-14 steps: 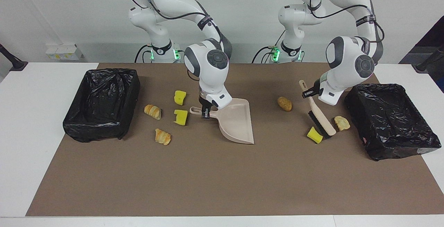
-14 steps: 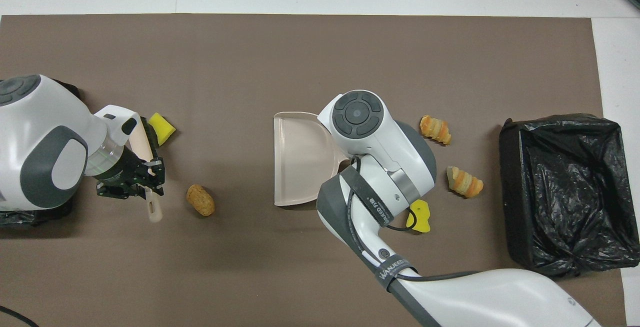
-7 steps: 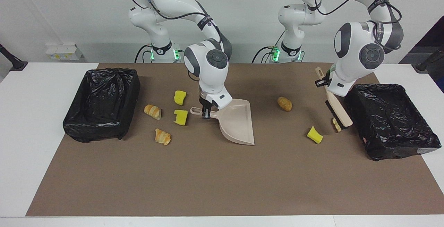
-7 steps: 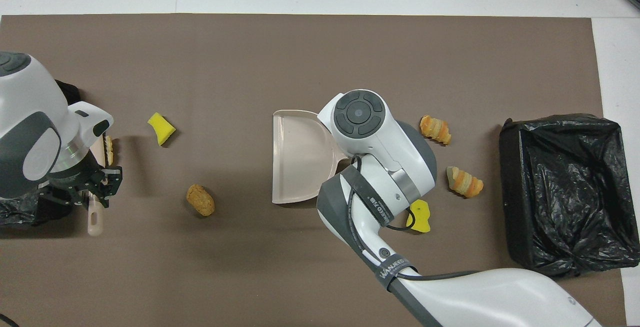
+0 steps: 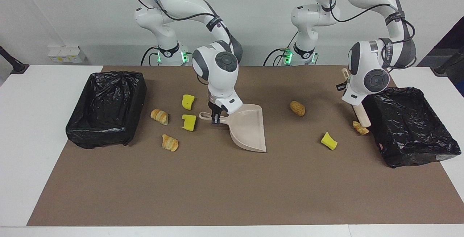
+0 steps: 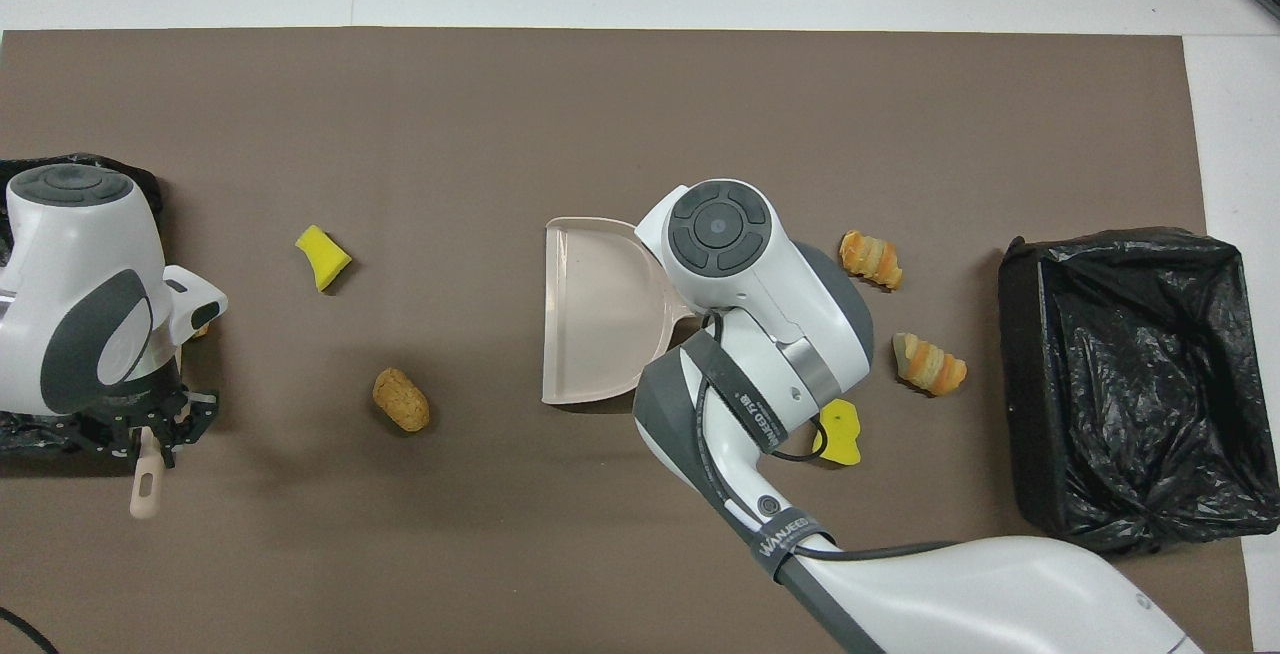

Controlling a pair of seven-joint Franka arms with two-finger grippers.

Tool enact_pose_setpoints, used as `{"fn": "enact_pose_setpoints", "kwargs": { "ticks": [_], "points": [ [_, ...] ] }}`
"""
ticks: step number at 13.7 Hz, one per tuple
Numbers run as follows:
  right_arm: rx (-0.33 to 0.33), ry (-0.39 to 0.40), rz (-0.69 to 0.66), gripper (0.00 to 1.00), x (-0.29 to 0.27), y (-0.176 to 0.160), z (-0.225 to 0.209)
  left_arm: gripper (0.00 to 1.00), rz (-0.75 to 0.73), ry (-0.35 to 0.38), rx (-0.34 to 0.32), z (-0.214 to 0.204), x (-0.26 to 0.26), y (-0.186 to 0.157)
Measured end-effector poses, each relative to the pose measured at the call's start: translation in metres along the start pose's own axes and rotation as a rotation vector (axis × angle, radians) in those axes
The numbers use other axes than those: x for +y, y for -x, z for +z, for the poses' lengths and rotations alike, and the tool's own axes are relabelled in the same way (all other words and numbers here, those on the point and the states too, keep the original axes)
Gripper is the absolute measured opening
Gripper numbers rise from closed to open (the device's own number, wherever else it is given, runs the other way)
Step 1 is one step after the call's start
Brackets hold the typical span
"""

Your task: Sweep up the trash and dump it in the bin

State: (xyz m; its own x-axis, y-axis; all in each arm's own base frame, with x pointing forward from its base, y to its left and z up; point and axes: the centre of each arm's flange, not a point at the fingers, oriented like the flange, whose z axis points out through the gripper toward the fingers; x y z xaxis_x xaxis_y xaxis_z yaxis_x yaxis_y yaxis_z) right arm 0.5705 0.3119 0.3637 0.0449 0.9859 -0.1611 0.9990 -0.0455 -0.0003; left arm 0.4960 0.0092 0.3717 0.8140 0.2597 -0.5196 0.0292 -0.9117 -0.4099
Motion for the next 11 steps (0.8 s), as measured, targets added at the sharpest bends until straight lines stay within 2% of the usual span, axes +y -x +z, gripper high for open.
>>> {"fn": "enact_pose_setpoints", "kwargs": {
  "ticks": [2,4,7,11],
  "points": [
    [0.004,0.005,0.015,0.32,0.001,0.000,0.000,0.26,-0.011,0.009,0.010,0.004,-0.005,-0.003],
    [0.027,0.012,0.026,0.32,0.003,-0.002,0.000,0.26,-0.043,0.065,0.058,0.010,-0.014,-0.014],
    [0.055,0.011,0.043,0.32,0.005,-0.004,0.004,0.26,-0.115,0.317,0.094,0.013,-0.017,-0.028],
    [0.061,0.015,0.067,0.32,0.006,-0.006,0.010,0.26,-0.192,0.507,0.080,-0.003,-0.007,-0.029]
  ]
}}
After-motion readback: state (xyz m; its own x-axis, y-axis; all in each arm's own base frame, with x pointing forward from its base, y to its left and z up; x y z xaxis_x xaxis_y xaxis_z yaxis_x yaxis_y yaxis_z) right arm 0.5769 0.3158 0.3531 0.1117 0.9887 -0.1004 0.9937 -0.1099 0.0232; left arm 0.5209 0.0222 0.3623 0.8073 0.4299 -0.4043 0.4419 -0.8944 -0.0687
